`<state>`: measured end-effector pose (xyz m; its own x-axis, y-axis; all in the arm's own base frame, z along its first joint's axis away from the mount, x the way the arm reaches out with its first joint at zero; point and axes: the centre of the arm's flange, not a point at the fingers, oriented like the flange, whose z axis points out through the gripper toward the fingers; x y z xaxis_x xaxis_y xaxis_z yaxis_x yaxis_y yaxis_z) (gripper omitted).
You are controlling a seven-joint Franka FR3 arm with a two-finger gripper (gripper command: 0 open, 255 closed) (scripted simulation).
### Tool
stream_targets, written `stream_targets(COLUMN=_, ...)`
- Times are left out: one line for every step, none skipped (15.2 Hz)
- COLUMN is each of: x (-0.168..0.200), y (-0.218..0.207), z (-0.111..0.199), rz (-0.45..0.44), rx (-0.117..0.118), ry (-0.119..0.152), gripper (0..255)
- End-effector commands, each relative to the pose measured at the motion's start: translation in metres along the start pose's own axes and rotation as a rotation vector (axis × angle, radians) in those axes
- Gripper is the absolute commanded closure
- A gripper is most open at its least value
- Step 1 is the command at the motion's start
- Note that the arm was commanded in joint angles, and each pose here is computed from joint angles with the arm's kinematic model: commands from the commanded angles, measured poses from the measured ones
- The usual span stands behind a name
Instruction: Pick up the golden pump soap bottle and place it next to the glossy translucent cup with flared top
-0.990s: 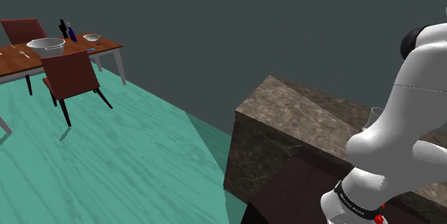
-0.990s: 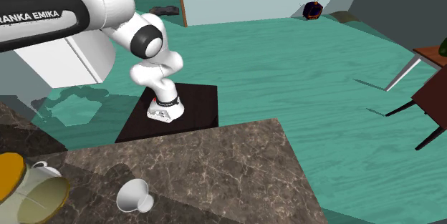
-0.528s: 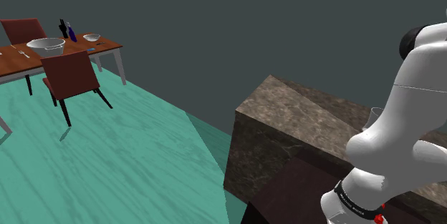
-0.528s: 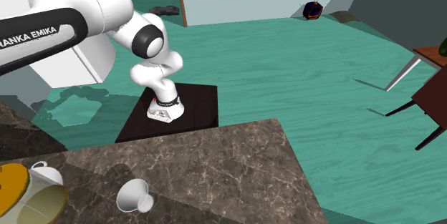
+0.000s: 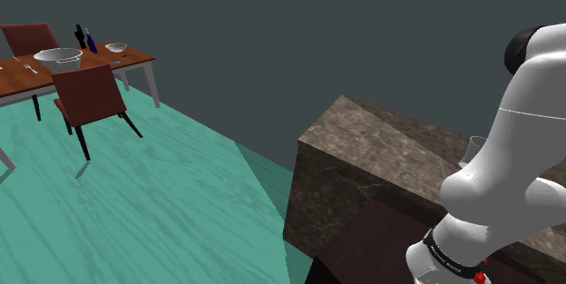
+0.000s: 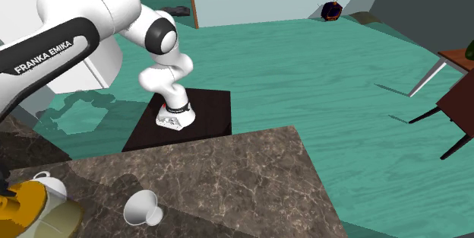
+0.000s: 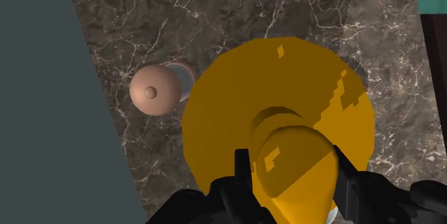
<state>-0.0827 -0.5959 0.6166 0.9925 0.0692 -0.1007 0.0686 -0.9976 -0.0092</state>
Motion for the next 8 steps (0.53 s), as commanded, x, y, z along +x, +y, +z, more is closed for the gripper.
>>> stream_targets(x=0.000, y=0.001, z=0.010, rz=0.000, rx=-0.001, ry=0.000, gripper=255)
stream_targets(x=0.001, y=0.001, z=0.015, rz=0.000, rx=-0.001, ry=0.000, gripper=255)
stream_targets(x=0.002, y=0.001, z=0.020, rz=0.000, rx=-0.001, ry=0.000, gripper=255)
stream_targets(x=0.002, y=0.001, z=0.026, rz=0.000, rx=-0.001, ry=0.000, gripper=255)
stream_targets(x=0.003, y=0.001, z=0.031, rz=0.000, rx=-0.001, ry=0.000, gripper=255)
stream_targets(x=0.003, y=0.001, z=0.036, rz=0.000, rx=-0.001, ry=0.000, gripper=255)
stream_targets(x=0.004, y=0.001, z=0.041, rz=0.000, rx=-0.001, ry=0.000, gripper=255)
stream_targets(x=0.004, y=0.001, z=0.047, rz=0.000, rx=-0.001, ry=0.000, gripper=255)
